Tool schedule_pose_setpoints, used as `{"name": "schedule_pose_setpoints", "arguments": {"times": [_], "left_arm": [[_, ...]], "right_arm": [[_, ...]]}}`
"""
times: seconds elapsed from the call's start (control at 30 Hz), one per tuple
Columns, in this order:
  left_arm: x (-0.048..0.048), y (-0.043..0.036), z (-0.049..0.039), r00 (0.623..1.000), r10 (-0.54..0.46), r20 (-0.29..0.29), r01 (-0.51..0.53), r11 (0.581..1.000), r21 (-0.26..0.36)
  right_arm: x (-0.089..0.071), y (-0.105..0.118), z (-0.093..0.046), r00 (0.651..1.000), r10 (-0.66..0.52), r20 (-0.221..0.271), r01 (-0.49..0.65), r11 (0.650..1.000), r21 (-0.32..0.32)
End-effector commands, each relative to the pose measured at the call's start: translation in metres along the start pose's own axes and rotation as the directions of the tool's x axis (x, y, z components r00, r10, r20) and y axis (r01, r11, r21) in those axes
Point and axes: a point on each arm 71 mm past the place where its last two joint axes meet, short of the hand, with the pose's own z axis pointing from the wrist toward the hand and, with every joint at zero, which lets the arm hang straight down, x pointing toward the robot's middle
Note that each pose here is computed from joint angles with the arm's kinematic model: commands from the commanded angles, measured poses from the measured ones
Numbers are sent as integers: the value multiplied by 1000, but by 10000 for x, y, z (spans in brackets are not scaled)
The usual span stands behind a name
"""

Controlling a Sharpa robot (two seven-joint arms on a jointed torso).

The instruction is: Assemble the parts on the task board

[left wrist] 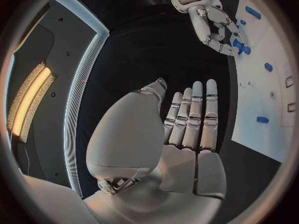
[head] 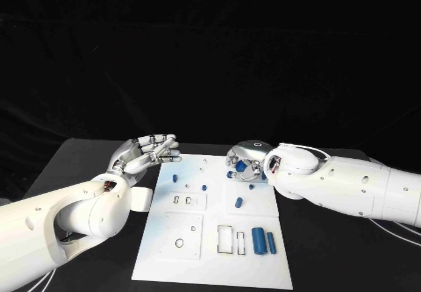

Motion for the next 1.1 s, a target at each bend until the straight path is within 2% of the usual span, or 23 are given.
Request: {"name": "schedule_pose_setpoints", "arguments": {"times": [0.03, 0.73, 1.1], "left_arm": [[30, -31, 5, 1000, -6, -26, 6, 1000, 10], [12, -42, 7, 1000, -3, -23, 4, 1000, 9], [8, -59, 6, 1000, -2, -23, 2, 1000, 10]], "right_arm": [[34, -10, 6, 997, -59, -44, 60, 998, 15], [41, 18, 28, 998, -60, -28, 60, 998, 8], [63, 12, 43, 997, -63, -45, 64, 998, 15]]}}
